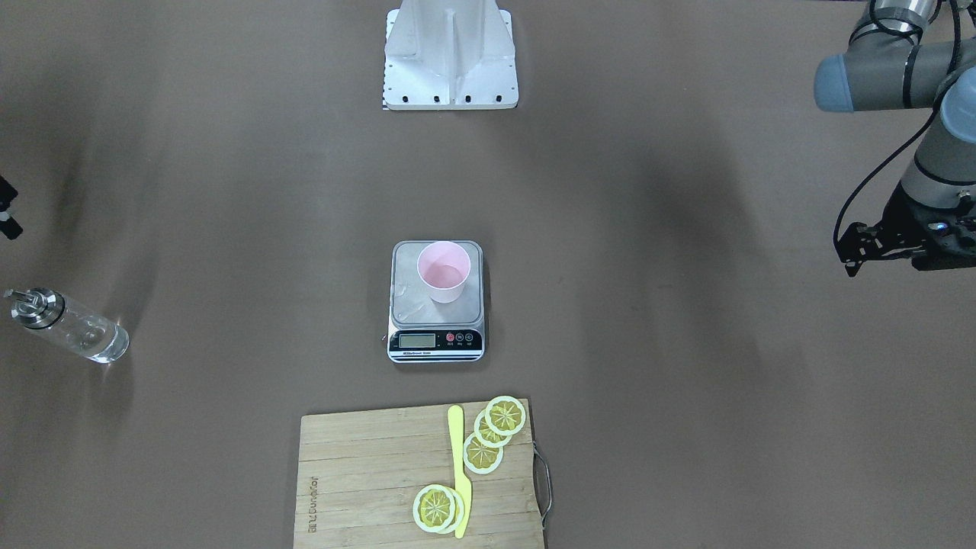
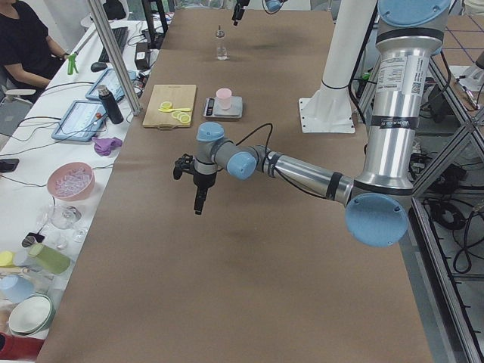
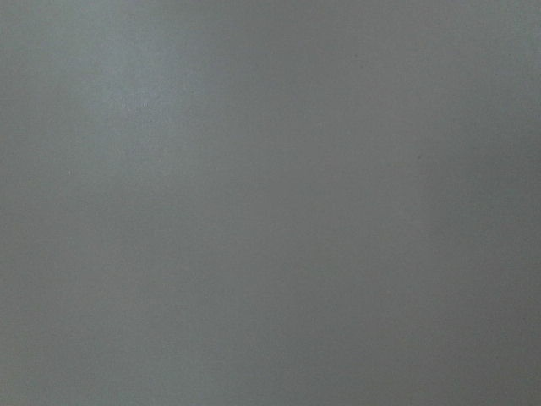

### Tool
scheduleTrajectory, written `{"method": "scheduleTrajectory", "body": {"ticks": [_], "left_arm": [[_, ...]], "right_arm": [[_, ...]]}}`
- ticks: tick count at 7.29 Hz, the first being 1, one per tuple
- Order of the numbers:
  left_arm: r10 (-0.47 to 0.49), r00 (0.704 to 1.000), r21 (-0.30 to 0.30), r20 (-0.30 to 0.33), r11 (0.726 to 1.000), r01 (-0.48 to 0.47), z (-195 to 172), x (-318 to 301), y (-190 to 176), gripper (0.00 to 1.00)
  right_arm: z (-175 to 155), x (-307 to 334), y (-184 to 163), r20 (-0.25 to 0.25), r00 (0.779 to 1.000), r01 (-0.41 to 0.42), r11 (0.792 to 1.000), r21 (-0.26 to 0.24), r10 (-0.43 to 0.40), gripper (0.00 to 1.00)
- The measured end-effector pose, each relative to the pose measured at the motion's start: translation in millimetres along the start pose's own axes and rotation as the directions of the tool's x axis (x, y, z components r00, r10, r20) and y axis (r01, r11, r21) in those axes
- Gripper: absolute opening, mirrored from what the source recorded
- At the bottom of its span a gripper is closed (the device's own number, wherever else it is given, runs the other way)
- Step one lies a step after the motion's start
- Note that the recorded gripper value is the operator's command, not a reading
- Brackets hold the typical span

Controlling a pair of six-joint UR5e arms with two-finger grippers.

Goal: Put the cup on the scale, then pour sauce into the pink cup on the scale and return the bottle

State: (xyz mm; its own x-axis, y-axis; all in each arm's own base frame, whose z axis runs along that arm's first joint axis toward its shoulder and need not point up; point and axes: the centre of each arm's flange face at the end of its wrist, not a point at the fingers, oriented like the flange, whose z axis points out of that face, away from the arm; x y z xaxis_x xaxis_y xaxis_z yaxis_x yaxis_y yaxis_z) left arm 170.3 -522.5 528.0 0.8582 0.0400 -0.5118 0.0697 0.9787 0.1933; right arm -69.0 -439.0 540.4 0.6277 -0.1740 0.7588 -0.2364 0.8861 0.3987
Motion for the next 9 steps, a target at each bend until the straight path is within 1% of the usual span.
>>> {"method": "scheduleTrajectory", "body": {"ticks": [1,2,3,4,5,7,8,9], "left_arm": [[-0.001,1.000,0.002,-0.002,1.000,0.001,-1.8,-1.0,0.8,0.98],[-0.013,1.000,-0.004,-0.025,1.000,0.013,-7.4,-5.2,-0.5,0.98],[-0.036,0.997,-0.021,-0.074,0.999,0.034,-16.8,-14.6,-3.6,0.98],[-0.051,0.991,-0.048,-0.123,0.998,0.046,-29.8,-33.4,-8.9,0.98],[-0.033,0.989,-0.076,-0.141,0.997,0.022,-44.9,-60.8,-16.5,0.98],[0.087,0.988,-0.121,-0.128,0.987,-0.103,-77.4,-133.4,-26.9,0.98],[0.147,0.981,-0.133,-0.125,0.977,-0.164,-83.3,-175.4,-15.3,0.98],[0.163,0.978,-0.152,-0.127,0.971,-0.182,-78.1,-214.0,1.5,0.98]], "right_arm": [[-15.7,17.9,-25.9,-0.033,0.999,0.004,1.000,-0.019,-0.004,1.00],[-27.7,29.2,-53.3,-0.072,0.997,0.009,0.999,-0.050,-0.013,1.00],[-36.2,37.4,-71.4,-0.106,0.994,0.008,0.996,-0.087,-0.017,1.00],[-40.0,46.2,-79.2,-0.137,0.991,-0.016,0.991,-0.131,-0.002,1.00],[-39.6,52.8,-81.0,-0.163,0.986,-0.053,0.983,-0.174,0.024,1.00],[-32.4,64.0,-76.6,-0.203,0.977,-0.118,0.964,-0.238,0.069,1.00],[-29.0,70.1,-70.5,-0.219,0.973,-0.135,0.957,-0.257,0.078,1.00],[-24.2,79.8,-58.5,-0.234,0.969,-0.142,0.949,-0.280,0.076,1.00]]}}
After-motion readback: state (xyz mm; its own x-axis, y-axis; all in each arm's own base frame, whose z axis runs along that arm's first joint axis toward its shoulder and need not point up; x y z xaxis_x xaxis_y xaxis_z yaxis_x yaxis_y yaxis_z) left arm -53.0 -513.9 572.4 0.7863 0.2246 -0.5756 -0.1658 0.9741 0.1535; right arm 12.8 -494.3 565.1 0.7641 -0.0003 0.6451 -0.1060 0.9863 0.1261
